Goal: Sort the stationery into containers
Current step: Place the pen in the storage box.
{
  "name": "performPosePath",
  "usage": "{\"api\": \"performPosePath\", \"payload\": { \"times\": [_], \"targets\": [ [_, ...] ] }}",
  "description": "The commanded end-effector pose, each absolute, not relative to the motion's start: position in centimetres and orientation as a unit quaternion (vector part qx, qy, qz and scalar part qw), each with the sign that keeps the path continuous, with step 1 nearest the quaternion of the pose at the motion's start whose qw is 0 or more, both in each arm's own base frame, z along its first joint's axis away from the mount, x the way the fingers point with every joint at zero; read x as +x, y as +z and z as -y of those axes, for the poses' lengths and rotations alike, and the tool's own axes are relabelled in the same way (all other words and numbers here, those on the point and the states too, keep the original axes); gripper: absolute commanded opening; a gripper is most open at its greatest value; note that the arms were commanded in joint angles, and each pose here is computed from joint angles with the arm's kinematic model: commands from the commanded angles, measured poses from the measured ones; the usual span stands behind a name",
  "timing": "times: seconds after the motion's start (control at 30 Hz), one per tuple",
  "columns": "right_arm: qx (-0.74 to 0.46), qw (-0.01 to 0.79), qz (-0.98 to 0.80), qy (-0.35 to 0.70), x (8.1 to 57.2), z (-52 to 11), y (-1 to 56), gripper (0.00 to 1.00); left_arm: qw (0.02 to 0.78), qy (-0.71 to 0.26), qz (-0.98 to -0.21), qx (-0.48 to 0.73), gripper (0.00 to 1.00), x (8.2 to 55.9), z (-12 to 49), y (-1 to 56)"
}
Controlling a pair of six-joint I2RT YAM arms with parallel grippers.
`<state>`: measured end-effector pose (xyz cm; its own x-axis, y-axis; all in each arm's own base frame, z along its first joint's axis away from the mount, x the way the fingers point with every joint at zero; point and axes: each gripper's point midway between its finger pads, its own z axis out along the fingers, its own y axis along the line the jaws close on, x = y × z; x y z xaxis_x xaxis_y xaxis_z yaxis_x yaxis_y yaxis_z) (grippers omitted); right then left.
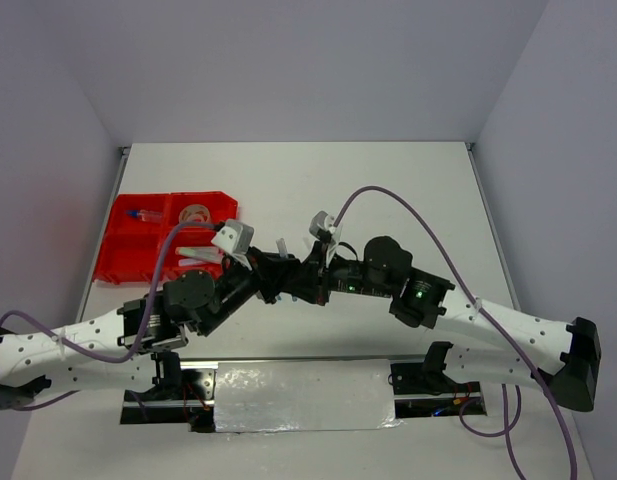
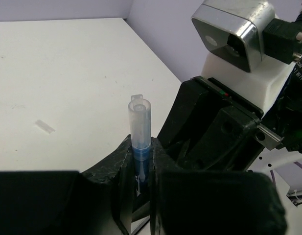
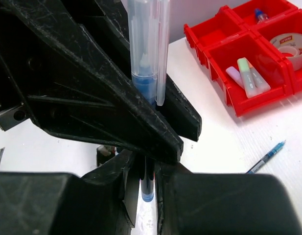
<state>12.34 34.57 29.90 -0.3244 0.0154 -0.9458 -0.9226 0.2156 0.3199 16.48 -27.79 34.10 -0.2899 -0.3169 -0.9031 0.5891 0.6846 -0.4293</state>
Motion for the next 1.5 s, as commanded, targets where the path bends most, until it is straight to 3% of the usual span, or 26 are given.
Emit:
{"api": "performPosePath", "payload": {
  "times": [0.0,0.07,0.1,0.13,0.17,0.27,0.37,0.67,0.87,1.23,1.47],
  "targets": [
    [-0.362,0.494,-0.568,0.550,11.0,-34.3,33.7,0.21,0.607,-0.352,-0.710,0.059,0.00,17.7,25.9,34.4],
    [-0.335,0.505,-0.592,0.531,12.4,-34.0,32.9,0.51,0.608,-0.304,-0.733,0.009,0.00,19.2,24.5,33.4],
    [-0.319,0.506,-0.609,0.521,13.0,-33.7,32.4,0.93,0.606,-0.284,-0.743,-0.012,0.00,19.9,23.8,33.0],
    [-0.305,0.507,-0.627,0.507,13.7,-33.5,31.5,1.00,0.600,-0.282,-0.747,-0.055,0.00,20.6,23.2,33.5],
    [-0.286,0.511,-0.647,0.489,14.7,-33.0,30.8,1.00,0.591,-0.219,-0.773,-0.074,0.00,22.8,21.6,31.2],
    [-0.206,0.522,-0.711,0.424,18.1,-30.2,27.3,1.00,0.516,-0.176,-0.819,-0.179,0.00,28.9,17.1,27.5],
    [-0.165,0.524,-0.730,0.407,18.8,-27.9,25.4,1.00,0.498,-0.123,-0.818,-0.261,0.00,32.3,11.5,25.7],
    [-0.167,0.523,-0.729,0.410,17.3,-25.4,23.6,1.00,0.469,0.087,-0.718,-0.507,0.00,31.5,-6.8,23.0],
    [-0.177,0.515,-0.716,0.437,16.3,-25.9,23.7,1.00,0.432,0.122,-0.681,-0.579,0.00,30.7,-14.7,20.0],
    [-0.196,0.502,-0.703,0.465,15.4,-26.9,23.8,1.00,0.384,0.105,-0.670,-0.626,0.02,31.2,-18.2,14.1],
    [-0.203,0.501,-0.698,0.470,15.0,-26.9,23.9,1.00,0.371,0.101,-0.673,-0.632,0.24,31.0,-18.2,12.8]
  ]
}}
